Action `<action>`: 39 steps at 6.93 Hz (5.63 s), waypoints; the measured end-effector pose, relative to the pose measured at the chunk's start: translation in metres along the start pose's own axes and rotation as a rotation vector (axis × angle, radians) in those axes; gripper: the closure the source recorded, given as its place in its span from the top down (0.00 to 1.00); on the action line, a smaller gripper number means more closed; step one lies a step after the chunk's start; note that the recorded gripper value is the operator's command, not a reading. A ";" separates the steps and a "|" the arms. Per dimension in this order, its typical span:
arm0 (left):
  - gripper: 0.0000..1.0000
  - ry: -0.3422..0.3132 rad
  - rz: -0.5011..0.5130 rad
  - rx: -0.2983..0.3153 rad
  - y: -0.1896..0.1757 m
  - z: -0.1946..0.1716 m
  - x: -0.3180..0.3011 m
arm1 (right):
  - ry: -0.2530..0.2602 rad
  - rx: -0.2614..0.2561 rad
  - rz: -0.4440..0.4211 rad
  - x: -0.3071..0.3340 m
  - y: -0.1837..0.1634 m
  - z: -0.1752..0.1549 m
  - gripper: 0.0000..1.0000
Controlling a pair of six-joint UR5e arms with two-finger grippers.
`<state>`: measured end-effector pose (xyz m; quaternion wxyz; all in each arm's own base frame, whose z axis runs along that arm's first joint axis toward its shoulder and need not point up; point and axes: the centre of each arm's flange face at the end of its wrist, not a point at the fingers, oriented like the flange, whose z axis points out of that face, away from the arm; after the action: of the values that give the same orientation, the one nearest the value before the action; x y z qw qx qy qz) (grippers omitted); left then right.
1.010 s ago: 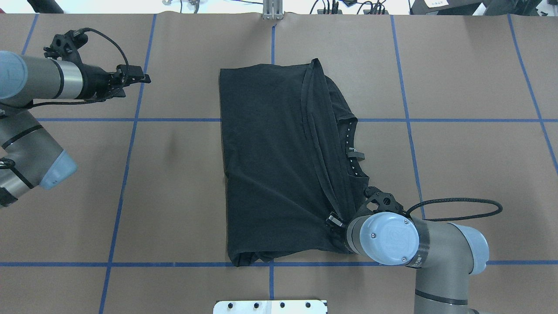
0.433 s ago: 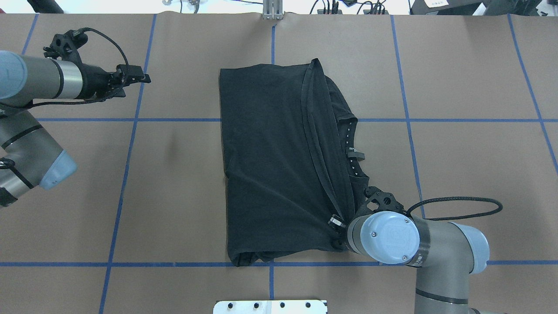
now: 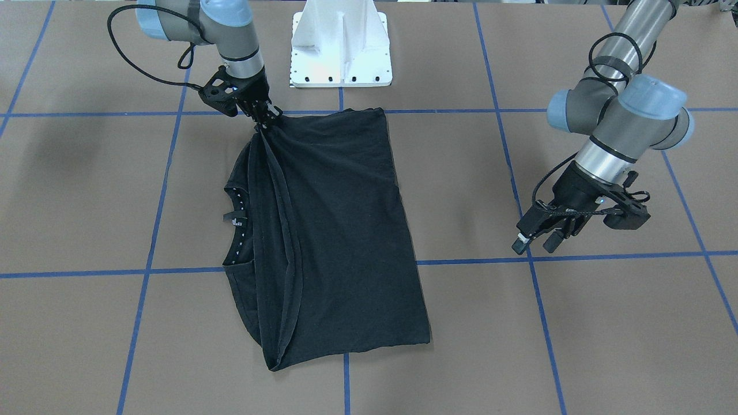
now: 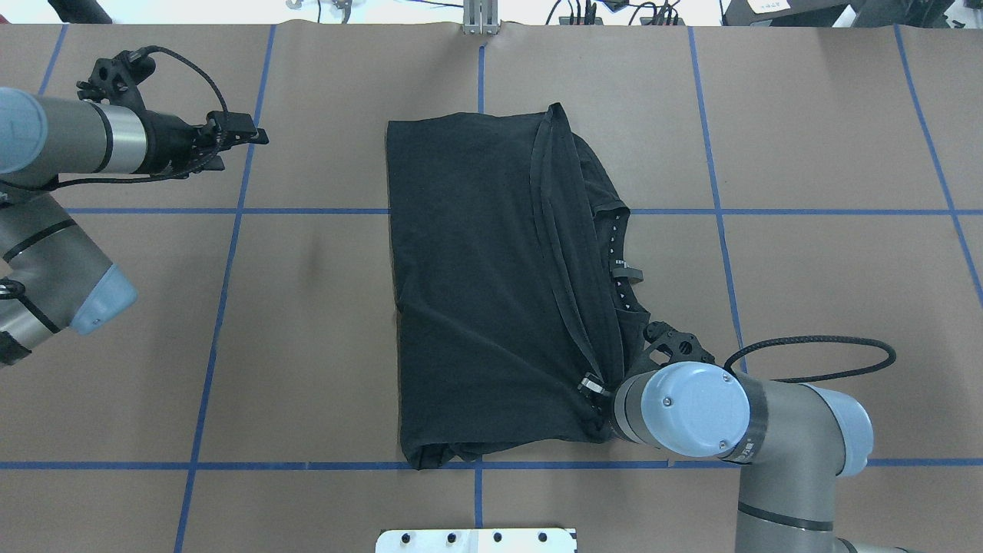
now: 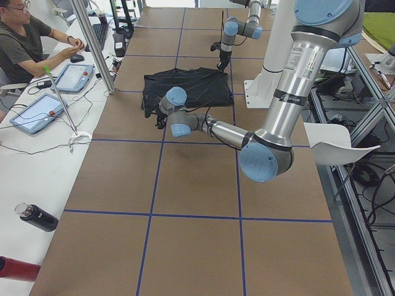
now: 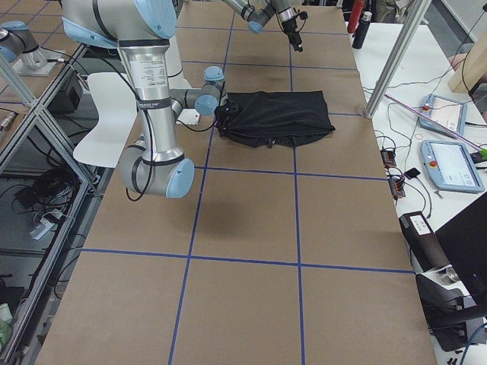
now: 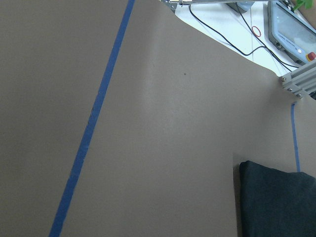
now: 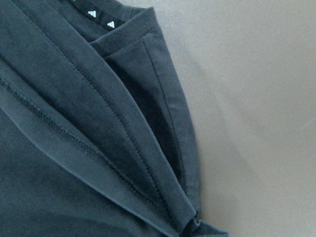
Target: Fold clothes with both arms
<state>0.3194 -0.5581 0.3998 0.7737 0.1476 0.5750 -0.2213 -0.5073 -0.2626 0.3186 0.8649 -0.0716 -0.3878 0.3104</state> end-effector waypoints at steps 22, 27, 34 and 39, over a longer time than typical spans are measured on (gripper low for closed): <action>0.19 -0.135 -0.493 -0.385 0.408 -0.003 0.082 | -0.003 -0.055 0.017 -0.004 -0.007 -0.016 0.00; 0.00 -0.125 -0.496 -0.389 0.407 -0.008 0.087 | -0.005 -0.058 0.017 -0.004 -0.006 -0.017 0.00; 0.00 0.001 -0.653 -0.453 0.362 -0.163 0.149 | -0.053 -0.243 0.058 0.010 -0.038 -0.108 0.00; 0.00 -0.005 -0.565 -0.223 0.209 -0.086 0.181 | -0.071 -0.250 0.240 -0.114 -0.176 -0.101 0.00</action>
<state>0.3995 -0.3683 0.1965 0.6942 -0.1047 0.6122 -0.3637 -0.4079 -0.4585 0.2422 0.7917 -0.2133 -0.4425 0.3630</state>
